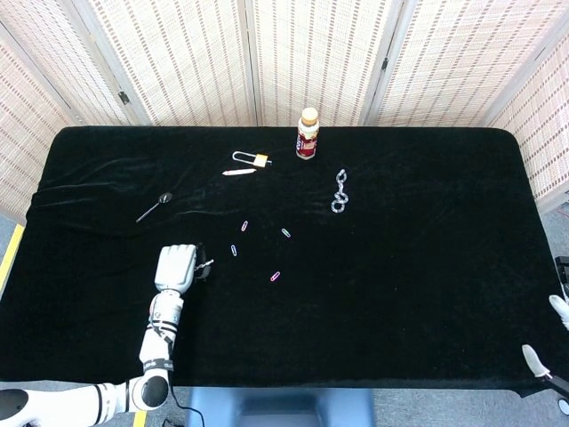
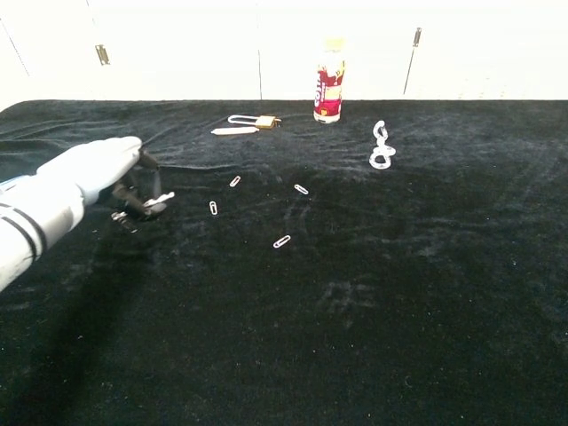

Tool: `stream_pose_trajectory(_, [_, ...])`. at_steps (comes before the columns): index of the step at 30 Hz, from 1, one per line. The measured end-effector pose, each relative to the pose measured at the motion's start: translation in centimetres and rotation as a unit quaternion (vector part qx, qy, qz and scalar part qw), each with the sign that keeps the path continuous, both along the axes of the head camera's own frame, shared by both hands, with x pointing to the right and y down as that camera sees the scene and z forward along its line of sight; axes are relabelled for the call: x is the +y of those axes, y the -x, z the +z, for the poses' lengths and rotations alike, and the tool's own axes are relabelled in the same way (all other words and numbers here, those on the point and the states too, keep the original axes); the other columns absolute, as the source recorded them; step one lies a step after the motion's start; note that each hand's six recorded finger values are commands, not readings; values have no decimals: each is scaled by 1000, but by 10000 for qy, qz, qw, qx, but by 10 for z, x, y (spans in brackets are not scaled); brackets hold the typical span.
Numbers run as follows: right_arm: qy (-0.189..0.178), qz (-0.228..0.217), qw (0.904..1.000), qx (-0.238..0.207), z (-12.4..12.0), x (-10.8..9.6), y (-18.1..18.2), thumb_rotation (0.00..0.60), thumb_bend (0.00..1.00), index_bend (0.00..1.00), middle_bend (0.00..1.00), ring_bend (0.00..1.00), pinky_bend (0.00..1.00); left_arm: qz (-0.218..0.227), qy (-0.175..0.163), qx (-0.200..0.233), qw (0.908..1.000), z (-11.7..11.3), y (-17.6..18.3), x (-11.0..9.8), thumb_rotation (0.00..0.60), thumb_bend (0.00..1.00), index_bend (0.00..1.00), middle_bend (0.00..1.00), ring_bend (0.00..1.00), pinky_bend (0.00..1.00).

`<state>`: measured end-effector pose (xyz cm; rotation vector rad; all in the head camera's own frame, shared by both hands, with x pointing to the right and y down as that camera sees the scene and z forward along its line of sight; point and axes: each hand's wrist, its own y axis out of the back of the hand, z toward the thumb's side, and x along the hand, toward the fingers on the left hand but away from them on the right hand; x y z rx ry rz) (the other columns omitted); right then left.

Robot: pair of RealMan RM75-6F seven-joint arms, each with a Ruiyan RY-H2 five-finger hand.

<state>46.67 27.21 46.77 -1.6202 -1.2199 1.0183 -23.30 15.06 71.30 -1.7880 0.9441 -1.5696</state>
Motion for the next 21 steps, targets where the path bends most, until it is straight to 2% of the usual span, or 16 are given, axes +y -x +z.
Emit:
stream_pose_trajectory(5, [29, -39, 10000, 45, 3, 0, 3, 600, 357, 0, 0, 0, 0, 14, 17, 19, 10000, -1, 2, 1, 600, 544, 798, 1000, 1000, 1000])
stream_pose_trajectory(7, [49, -48, 10000, 52, 4, 0, 4, 600, 357, 0, 0, 0, 0, 11, 16, 33, 10000, -2, 2, 1, 600, 500, 721, 1000, 1000, 1000])
stream_pose_trajectory(8, [49, -43, 10000, 53, 4, 0, 4, 600, 357, 0, 0, 0, 0, 21, 30, 34, 10000, -2, 2, 1, 600, 431, 632, 1000, 1000, 1000])
stream_pose_trajectory(10, [48, -33, 10000, 48, 4, -1, 4, 600, 357, 0, 0, 0, 0, 44, 79, -6, 10000, -1, 3, 1, 600, 227, 289, 1000, 1000, 1000])
stream_pose_trajectory(11, [50, -31, 10000, 50, 4, -1, 4, 600, 357, 0, 0, 0, 0, 71, 126, -53, 9999, 0, 4, 2, 600, 169, 112, 1000, 1000, 1000])
stream_pose_trajectory(13, [52, -26, 10000, 53, 4, -1, 4, 600, 358, 0, 0, 0, 0, 132, 188, -133, 9996, 0, 6, 2, 600, 144, 7, 1000, 1000, 1000])
stream_pose_trajectory(21, [61, -39, 9999, 105, 5, 0, 6, 600, 358, 0, 0, 0, 0, 250, 111, -178, 9995, -11, 9, -2, 600, 122, 0, 1000, 1000, 1000])
